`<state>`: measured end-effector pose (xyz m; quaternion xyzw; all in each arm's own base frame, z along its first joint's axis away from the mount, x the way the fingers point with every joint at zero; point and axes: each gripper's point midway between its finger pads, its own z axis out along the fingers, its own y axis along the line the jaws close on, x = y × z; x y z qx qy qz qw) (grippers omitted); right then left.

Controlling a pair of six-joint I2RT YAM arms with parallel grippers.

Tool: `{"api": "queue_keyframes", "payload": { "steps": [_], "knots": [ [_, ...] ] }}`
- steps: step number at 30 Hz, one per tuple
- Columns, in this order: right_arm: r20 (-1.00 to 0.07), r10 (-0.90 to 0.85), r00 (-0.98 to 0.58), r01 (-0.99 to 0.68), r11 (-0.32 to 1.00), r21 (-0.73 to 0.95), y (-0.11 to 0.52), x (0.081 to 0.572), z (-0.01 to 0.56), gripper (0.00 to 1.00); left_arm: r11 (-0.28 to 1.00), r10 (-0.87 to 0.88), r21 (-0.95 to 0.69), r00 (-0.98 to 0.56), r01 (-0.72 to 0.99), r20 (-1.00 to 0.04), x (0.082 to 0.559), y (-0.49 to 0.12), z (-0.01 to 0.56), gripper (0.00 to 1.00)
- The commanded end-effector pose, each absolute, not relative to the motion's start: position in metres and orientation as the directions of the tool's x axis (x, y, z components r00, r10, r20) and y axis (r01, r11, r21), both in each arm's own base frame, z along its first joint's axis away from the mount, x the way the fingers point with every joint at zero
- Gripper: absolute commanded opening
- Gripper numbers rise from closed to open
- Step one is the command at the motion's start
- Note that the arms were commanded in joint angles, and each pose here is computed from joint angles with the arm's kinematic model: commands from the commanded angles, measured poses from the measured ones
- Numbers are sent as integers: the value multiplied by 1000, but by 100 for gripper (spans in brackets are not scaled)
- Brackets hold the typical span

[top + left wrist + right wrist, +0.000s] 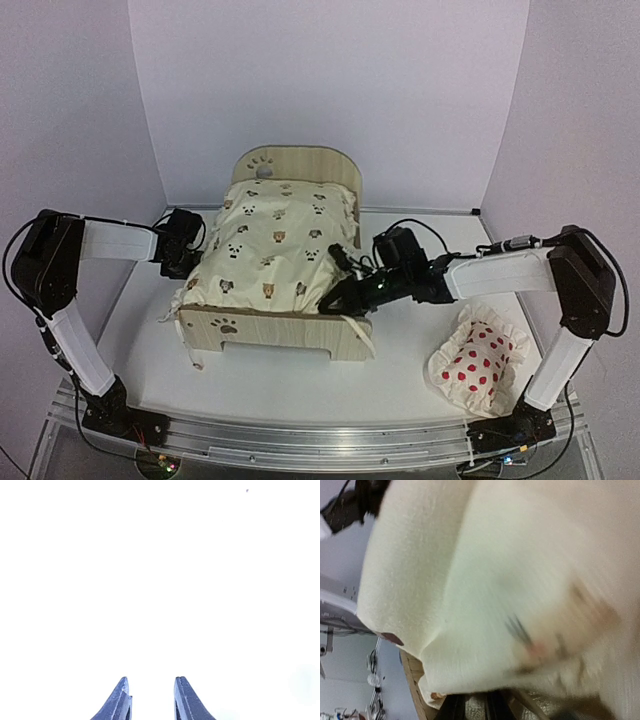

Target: Set up the pet bed

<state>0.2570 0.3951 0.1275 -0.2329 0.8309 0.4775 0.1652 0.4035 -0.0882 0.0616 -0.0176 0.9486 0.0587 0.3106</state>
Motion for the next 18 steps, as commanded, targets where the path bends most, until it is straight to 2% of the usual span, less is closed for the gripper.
{"api": "queue_keyframes", "payload": {
  "steps": [1,5,10,13,18],
  "knots": [
    [-352,-399,-847,-511,428,745,410,170,100,16,989,63,-54,-712,141,-699,438,-159,97,30],
    [-370,-378,-848,-519,461,720,409,171,99,16,990,81,-24,-714,136,-695,447,-155,94,29],
    [-465,-315,-827,-541,672,506,359,195,103,17,989,60,-59,-737,134,-673,439,-157,87,28],
    [-517,-267,-813,-514,746,423,329,202,116,24,989,54,-68,-746,132,-664,434,-156,84,29],
    [-620,-204,-758,-505,785,360,293,205,156,42,990,39,-74,-752,117,-658,430,-154,87,29]
  ]
}}
